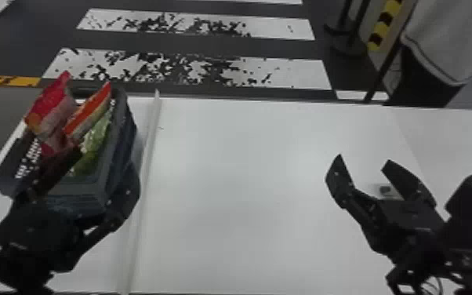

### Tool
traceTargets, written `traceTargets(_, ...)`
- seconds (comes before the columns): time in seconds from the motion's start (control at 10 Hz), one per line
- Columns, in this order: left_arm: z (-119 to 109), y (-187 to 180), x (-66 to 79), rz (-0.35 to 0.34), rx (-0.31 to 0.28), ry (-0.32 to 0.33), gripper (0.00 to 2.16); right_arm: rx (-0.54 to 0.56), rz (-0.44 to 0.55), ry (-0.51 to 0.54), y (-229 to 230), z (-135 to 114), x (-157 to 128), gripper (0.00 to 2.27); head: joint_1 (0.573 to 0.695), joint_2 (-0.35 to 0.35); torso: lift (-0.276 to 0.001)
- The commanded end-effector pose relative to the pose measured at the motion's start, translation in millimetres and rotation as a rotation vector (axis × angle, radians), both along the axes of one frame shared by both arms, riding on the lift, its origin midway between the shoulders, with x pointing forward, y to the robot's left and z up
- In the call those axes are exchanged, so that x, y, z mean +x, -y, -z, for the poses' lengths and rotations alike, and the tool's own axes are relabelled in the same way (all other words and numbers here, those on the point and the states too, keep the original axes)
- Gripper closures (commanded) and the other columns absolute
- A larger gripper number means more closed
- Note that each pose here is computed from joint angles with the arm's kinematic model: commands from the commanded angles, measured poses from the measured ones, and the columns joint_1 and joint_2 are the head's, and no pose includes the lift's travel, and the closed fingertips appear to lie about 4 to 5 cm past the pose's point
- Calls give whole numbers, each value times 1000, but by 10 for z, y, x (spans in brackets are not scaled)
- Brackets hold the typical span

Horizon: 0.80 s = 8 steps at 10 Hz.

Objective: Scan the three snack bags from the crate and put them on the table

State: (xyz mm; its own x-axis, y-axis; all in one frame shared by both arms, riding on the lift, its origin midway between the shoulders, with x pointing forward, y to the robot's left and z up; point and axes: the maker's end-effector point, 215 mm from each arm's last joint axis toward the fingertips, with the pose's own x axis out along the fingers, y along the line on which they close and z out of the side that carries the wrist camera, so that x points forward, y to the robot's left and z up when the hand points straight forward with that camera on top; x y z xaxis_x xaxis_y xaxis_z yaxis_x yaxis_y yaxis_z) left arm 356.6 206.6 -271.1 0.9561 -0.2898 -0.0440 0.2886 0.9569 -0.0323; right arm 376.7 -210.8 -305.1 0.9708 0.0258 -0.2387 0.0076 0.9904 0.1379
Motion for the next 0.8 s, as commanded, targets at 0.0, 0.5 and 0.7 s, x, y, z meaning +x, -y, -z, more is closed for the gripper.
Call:
traceTargets(0.0, -31, -320, 26, -54, -9, 3, 90, 3, -10, 0, -65, 2, -5, 127, 695, -13, -94)
traceTargets(0.5, 150, -1285, 328, -270, 9, -12, 83, -1, -43, -14, -257, 134, -17, 127, 695, 189, -94)
traceTargets(0.7, 162, -1426, 499, -307, 22, -4, 83, -10, -64, -15, -330, 134, -52, 130, 695, 219, -94)
